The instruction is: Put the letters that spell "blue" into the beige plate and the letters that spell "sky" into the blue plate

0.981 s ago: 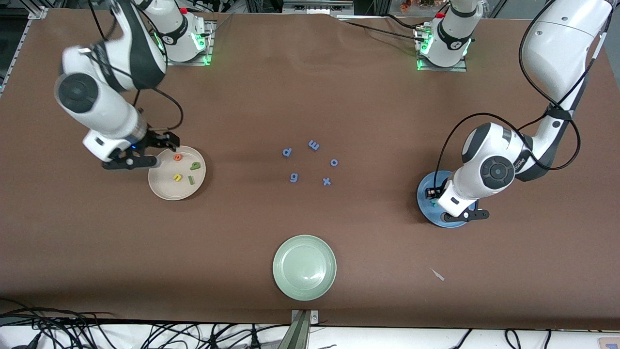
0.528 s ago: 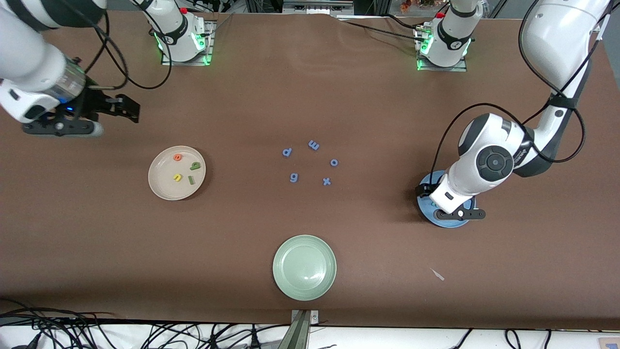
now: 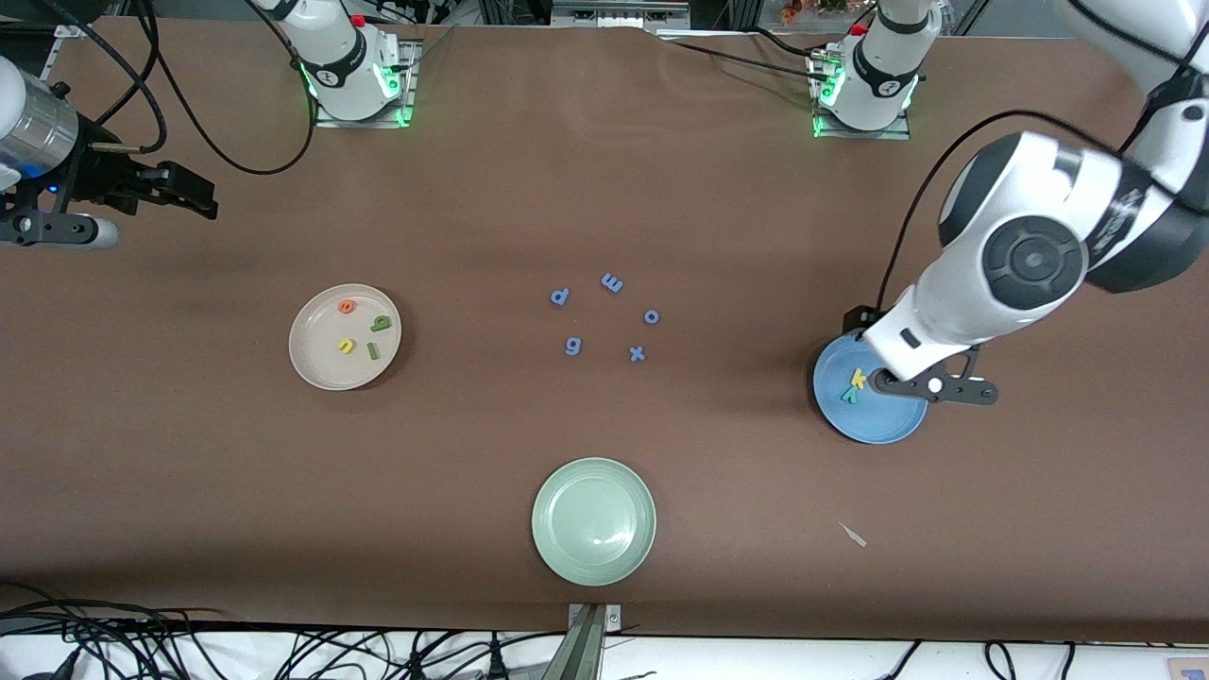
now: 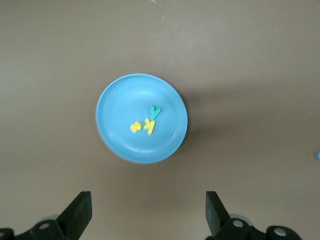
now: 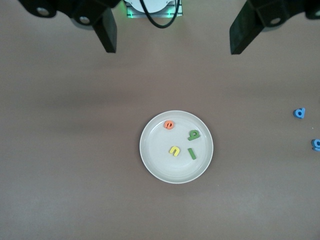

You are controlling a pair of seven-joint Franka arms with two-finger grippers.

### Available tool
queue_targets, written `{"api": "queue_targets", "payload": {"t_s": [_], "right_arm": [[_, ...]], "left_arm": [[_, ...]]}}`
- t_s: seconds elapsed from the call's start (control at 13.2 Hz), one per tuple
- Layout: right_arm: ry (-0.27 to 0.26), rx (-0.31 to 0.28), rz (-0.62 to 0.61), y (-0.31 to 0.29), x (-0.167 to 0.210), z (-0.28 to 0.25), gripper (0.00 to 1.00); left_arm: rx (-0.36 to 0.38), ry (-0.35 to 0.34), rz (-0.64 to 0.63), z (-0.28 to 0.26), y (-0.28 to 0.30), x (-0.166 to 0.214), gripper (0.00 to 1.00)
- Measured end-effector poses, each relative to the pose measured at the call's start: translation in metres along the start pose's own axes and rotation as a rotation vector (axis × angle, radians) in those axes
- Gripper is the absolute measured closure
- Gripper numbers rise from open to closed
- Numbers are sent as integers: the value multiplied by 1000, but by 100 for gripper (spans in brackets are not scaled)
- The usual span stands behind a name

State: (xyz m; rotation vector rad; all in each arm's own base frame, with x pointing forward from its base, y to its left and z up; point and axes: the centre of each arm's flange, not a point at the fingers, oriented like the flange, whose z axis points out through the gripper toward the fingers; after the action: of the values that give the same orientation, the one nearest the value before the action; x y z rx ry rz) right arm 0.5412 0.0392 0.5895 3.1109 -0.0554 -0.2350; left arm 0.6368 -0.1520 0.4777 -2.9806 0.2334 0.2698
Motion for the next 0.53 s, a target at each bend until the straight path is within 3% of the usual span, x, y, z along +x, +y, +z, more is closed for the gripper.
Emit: {"api": "queue_targets", "payload": {"t_s": [0.23, 0.38, 0.53], "right_arm": [[-11, -1, -3, -2, -2, 0, 0], [-16, -3, -11, -6, -3, 0, 0], [-18, -4, -10, -5, -3, 0, 0]], "left_arm": [[-34, -30, 34, -57, -19, -26, 0], [-52, -14, 70, -74, -35, -32, 0], [-130, 3, 45, -86, -54, -40, 0]]}}
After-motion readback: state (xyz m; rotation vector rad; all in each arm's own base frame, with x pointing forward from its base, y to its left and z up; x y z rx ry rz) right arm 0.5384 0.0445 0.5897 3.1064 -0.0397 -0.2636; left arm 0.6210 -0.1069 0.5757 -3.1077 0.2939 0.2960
